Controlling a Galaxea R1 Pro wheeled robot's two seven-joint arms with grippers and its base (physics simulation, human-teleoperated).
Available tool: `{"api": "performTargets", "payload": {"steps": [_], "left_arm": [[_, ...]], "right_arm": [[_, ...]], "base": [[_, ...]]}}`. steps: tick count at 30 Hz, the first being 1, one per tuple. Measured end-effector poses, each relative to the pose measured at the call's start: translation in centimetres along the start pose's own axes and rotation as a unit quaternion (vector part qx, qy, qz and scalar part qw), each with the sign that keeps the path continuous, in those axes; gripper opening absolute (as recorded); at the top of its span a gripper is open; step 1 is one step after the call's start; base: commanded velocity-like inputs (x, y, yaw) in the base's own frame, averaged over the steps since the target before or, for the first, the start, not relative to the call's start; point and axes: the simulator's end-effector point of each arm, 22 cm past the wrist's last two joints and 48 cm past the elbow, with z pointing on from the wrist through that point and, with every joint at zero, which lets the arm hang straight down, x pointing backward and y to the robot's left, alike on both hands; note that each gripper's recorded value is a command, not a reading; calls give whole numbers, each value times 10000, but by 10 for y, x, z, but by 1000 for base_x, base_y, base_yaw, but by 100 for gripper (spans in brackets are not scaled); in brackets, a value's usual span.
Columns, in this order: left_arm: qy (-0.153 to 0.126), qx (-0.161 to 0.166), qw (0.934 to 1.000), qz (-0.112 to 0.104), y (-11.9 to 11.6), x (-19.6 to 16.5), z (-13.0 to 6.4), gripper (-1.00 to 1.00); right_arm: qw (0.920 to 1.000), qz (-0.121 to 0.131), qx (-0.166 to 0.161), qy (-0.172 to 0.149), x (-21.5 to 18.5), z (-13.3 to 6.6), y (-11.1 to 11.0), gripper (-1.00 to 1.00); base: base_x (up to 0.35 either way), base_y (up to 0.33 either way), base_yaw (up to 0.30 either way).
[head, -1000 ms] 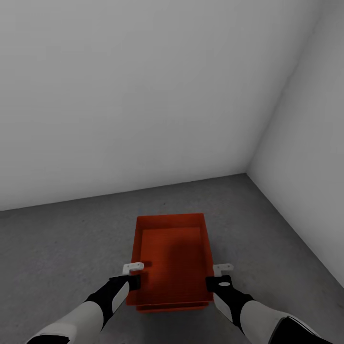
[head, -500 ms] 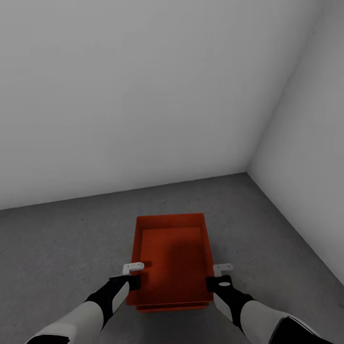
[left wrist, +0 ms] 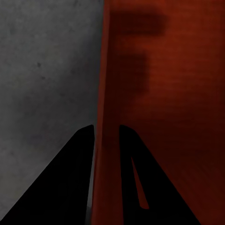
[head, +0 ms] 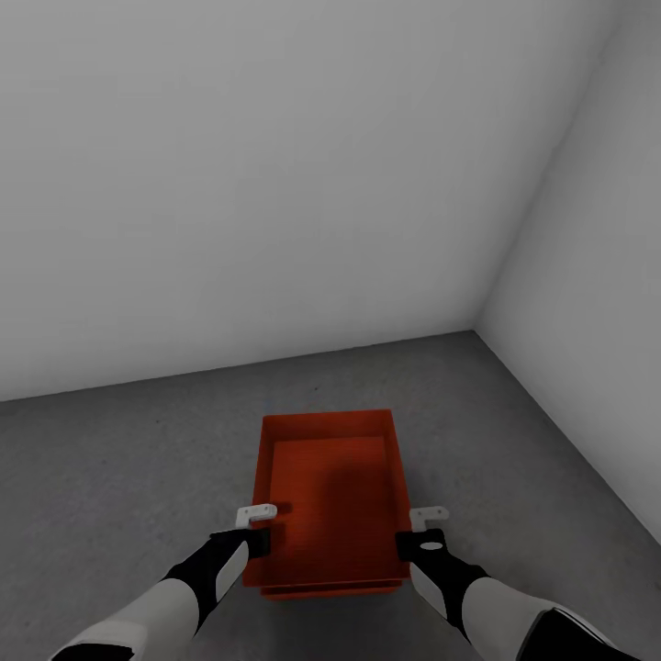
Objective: Move the two storage containers from the living room to the garage. In the garage, place one container on the floor and stack the other container on top of it (either order is fine).
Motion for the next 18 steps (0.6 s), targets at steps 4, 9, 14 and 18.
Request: {"api": "performTargets", "payload": {"steps": [4,9,14,18], "left_arm": [[1,1,10000,0,0,1,2,-100],[2,-1,10000,-2,1,4,10,-100],[-2,1,10000,-2,1,6,15,-100],[0,3,10000,0,1,7,17,-100]], "right_arm": [[10000,-2,1,2,1,2,0,-100],[10000,-2,-1,2,6,9,2,-100],[10000,-4,2,-2,8,14,2,-100],[10000,-3,2,1,9,16,3,-100]], "base": [[0,0,0],[0,0,0],[0,0,0],[0,0,0]]}}
